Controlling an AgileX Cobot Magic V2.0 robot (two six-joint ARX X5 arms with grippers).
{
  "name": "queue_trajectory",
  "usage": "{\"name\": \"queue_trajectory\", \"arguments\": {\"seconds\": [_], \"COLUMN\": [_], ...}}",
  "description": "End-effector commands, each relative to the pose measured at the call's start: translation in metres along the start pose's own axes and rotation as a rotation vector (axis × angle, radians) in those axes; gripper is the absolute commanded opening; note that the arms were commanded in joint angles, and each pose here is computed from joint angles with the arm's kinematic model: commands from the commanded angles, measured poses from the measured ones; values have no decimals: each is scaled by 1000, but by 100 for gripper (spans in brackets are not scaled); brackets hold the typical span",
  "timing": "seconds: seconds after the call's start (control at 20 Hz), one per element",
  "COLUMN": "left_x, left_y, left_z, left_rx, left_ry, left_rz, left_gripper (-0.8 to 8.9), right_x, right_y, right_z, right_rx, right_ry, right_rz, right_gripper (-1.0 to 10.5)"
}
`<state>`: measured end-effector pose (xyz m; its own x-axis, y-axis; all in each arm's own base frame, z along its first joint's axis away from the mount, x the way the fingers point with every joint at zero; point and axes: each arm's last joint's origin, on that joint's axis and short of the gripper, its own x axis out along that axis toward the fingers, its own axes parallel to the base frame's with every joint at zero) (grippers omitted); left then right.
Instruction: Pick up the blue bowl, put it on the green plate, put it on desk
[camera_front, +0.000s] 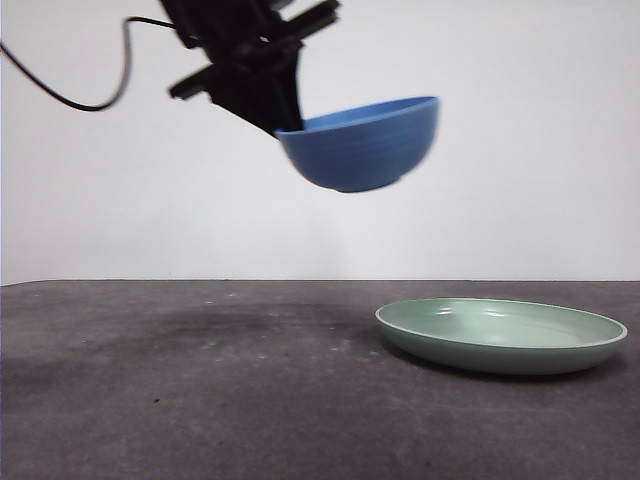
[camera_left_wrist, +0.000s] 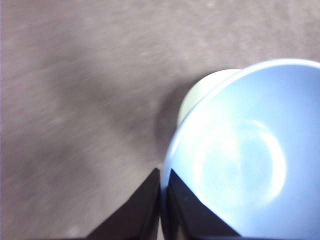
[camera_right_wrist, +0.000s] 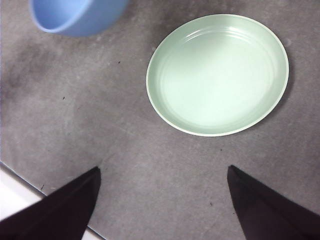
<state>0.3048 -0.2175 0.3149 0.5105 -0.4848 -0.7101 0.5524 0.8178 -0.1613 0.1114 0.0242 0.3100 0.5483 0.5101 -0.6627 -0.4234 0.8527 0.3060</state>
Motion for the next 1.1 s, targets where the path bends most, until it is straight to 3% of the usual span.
{"name": "queue_trajectory", "arguments": {"seconds": [0.05, 0.3, 0.6, 1.1], "left_x": [28, 86, 143, 160], "left_y": [-13, -39, -49, -51], "left_z": [7, 16, 9, 0], "left_rx": [6, 49, 68, 119], "left_ry": [30, 96, 184, 222], "left_rz": [-25, -57, -59, -63], "left_gripper": [10, 10, 10, 10], "right_x": [-3, -3, -3, -3], "right_y": [2, 2, 2, 2], "right_z": [4, 4, 4, 4], "right_rx": [-4, 8, 25, 23], "right_ry": [-19, -19, -15, -16], "right_rz": [2, 2, 2, -6], "right_gripper": [408, 407, 407, 408]}}
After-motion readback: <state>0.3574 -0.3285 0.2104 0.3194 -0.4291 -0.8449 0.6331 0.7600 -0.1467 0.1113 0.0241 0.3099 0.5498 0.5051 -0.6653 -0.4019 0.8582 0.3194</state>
